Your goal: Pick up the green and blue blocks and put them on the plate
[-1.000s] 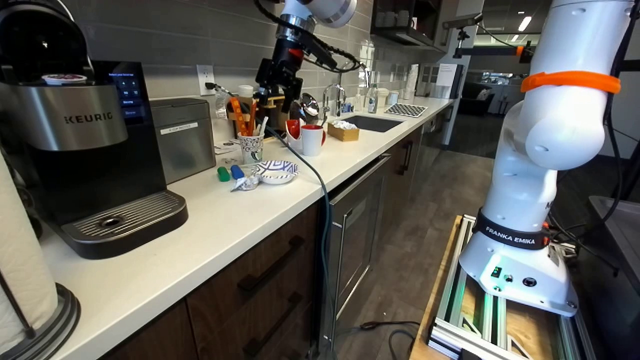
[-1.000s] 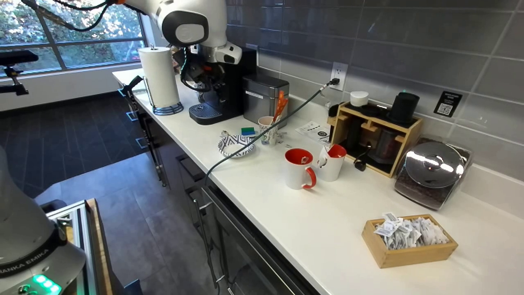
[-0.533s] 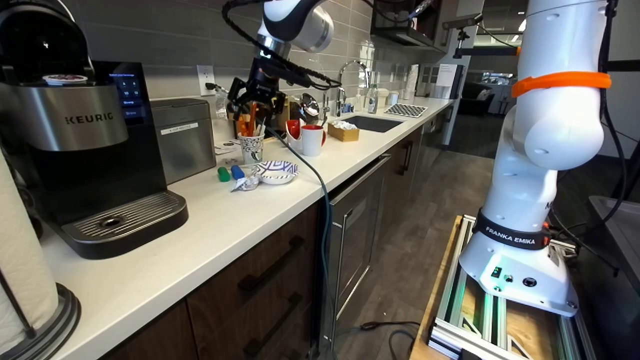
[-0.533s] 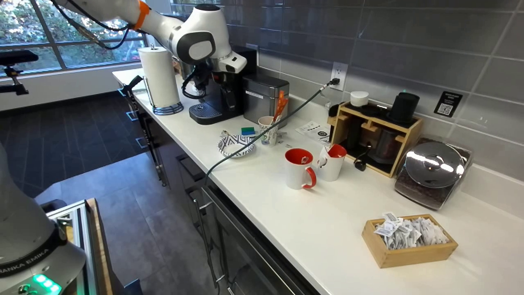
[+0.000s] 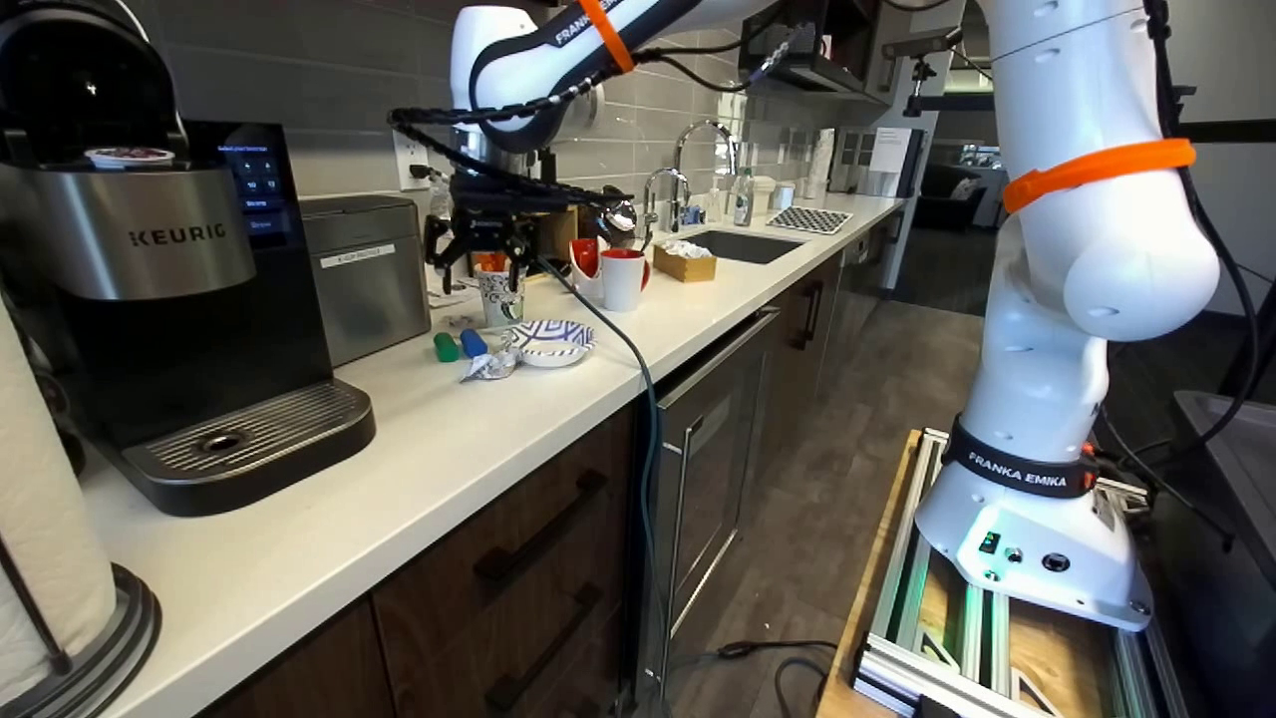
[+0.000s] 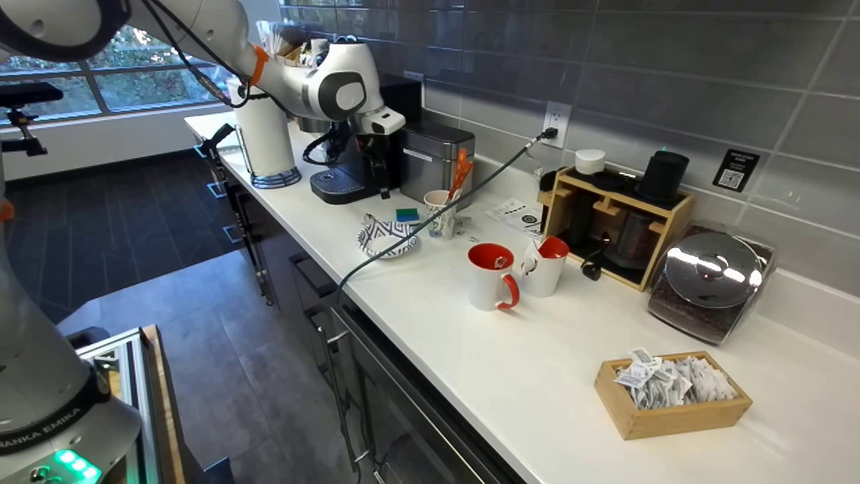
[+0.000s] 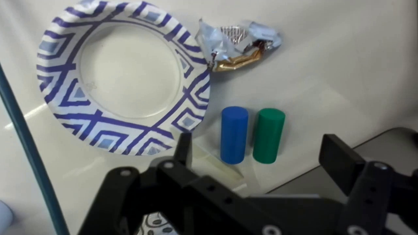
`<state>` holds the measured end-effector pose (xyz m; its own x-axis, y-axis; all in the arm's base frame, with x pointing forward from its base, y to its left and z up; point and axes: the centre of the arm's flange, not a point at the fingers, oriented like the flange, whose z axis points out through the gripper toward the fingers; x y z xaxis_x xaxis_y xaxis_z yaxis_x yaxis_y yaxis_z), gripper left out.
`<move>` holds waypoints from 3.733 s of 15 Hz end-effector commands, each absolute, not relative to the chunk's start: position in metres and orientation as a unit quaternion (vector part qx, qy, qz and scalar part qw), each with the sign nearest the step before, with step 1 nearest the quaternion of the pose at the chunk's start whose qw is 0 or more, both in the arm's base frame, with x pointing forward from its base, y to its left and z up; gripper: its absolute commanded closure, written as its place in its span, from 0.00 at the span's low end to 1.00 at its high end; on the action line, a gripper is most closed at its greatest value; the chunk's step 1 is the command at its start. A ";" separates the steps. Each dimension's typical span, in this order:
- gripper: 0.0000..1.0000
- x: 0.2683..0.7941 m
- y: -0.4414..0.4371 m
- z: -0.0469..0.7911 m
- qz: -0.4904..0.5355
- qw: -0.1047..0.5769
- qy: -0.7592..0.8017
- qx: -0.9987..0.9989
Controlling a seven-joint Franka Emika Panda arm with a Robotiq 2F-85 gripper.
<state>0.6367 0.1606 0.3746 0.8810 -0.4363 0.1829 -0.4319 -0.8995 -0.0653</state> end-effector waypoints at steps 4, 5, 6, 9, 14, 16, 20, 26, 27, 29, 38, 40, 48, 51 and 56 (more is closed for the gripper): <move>0.00 0.648 0.179 0.354 -0.065 -0.020 0.198 -0.978; 0.00 0.648 0.178 0.353 -0.065 -0.020 0.198 -0.978; 0.00 0.648 0.178 0.354 -0.066 -0.020 0.198 -0.978; 0.00 0.659 0.178 0.348 -0.084 -0.025 0.194 -0.977; 0.00 0.680 0.169 0.330 -0.108 -0.045 0.182 -0.976; 0.00 0.689 0.169 0.324 -0.117 -0.041 0.179 -0.976; 0.00 0.703 0.172 0.313 -0.120 -0.032 0.178 -0.976; 0.00 0.719 0.164 0.293 -0.116 -0.027 0.190 -0.975; 0.00 0.720 0.164 0.290 -0.115 -0.027 0.189 -0.975; 0.00 0.723 0.165 0.283 -0.106 -0.026 0.188 -0.976; 0.00 0.728 0.166 0.265 -0.080 -0.007 0.199 -0.977; 0.17 0.728 0.166 0.264 -0.075 -0.005 0.202 -0.976; 0.69 0.726 0.164 0.276 -0.069 -0.011 0.207 -0.976; 0.93 0.720 0.172 0.286 -0.070 -0.012 0.203 -0.976; 0.98 0.705 0.190 0.306 -0.060 -0.019 0.199 -0.978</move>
